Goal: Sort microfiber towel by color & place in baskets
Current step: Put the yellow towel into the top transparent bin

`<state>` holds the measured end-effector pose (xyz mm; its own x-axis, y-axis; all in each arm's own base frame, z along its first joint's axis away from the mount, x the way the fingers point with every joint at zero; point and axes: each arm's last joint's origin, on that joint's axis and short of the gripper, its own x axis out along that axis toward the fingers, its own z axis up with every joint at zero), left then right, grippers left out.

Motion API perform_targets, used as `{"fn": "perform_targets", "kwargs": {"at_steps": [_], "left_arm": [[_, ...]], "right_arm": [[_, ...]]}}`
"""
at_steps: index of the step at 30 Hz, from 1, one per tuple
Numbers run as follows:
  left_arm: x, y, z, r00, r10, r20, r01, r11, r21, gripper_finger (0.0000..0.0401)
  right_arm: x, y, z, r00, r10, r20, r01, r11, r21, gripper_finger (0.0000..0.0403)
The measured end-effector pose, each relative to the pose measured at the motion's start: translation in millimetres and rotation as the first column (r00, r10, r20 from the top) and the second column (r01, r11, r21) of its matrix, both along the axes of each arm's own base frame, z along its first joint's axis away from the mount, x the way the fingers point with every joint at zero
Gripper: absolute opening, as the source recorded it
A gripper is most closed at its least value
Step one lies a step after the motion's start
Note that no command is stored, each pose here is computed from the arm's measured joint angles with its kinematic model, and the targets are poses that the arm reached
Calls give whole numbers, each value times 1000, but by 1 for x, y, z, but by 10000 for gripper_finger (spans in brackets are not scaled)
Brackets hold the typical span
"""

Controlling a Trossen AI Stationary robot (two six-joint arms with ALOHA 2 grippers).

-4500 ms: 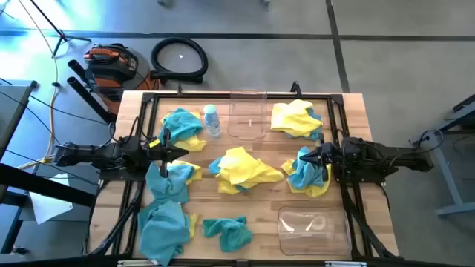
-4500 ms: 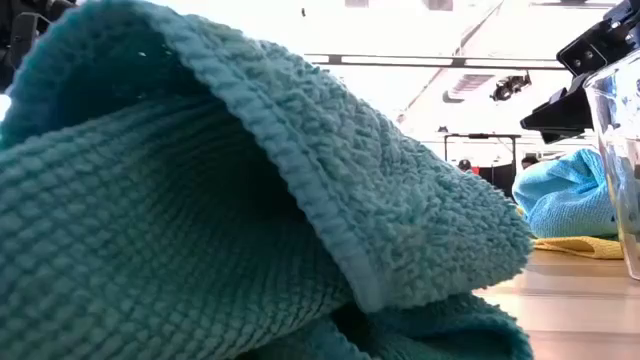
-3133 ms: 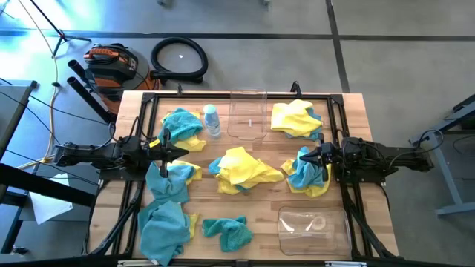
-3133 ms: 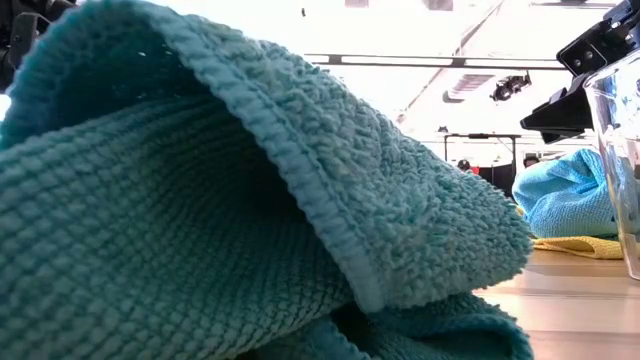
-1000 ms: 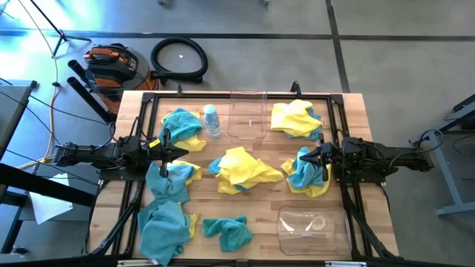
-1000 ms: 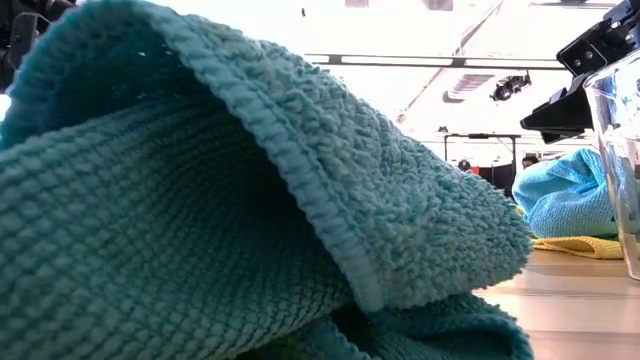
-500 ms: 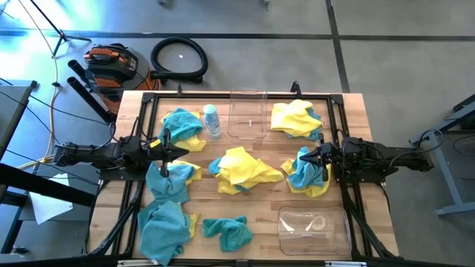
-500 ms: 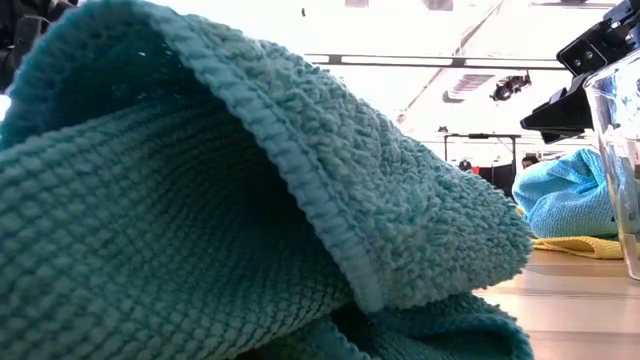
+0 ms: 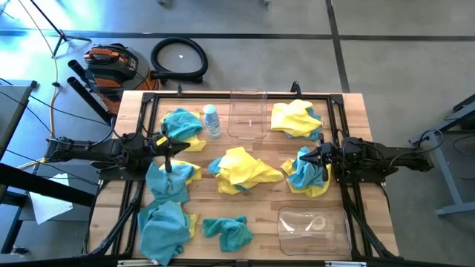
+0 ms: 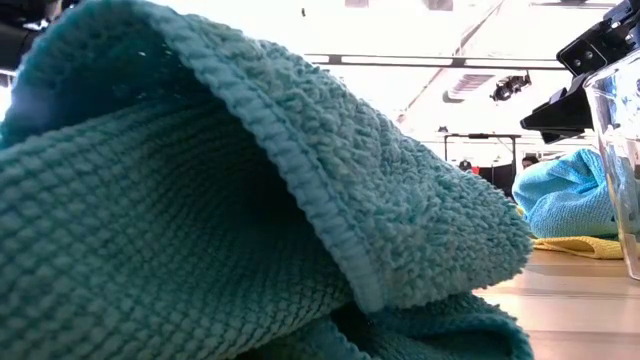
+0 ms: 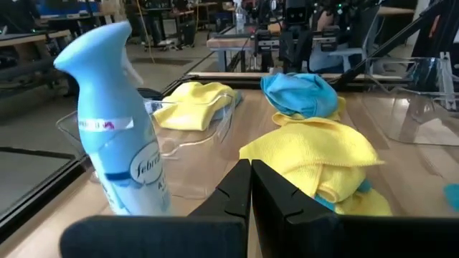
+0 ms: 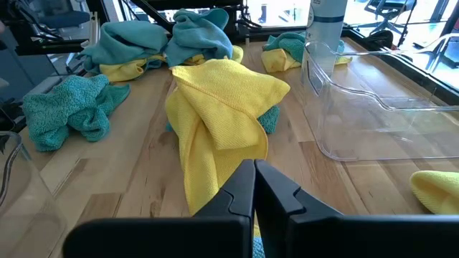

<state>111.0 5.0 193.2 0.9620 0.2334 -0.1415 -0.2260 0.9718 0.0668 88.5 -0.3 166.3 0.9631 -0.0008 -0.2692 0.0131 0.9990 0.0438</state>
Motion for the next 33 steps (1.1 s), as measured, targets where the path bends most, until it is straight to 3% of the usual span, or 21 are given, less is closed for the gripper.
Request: {"fn": "perform_targets", "kwargs": {"at_steps": [9, 19, 26, 33], "left_arm": [[33, -2, 38, 992, -3, -129, 4, 1000, 7, 0], [109, -21, 88, 963, -73, -259, 93, 993, 66, 0], [156, -31, 96, 951, -86, -298, 128, 984, 124, 5], [202, -36, 93, 894, -62, -444, 136, 981, 138, 62]], "right_arm": [[0, 0, 0, 1000, 0, 0, 0, 1000, 0, 0], [0, 0, 0, 1000, 0, -1, 0, 1000, 0, 0], [0, 0, 0, 1000, 0, 0, 0, 1000, 0, 0], [0, 0, 0, 1000, 0, 0, 0, 1000, 0, 0]]}}
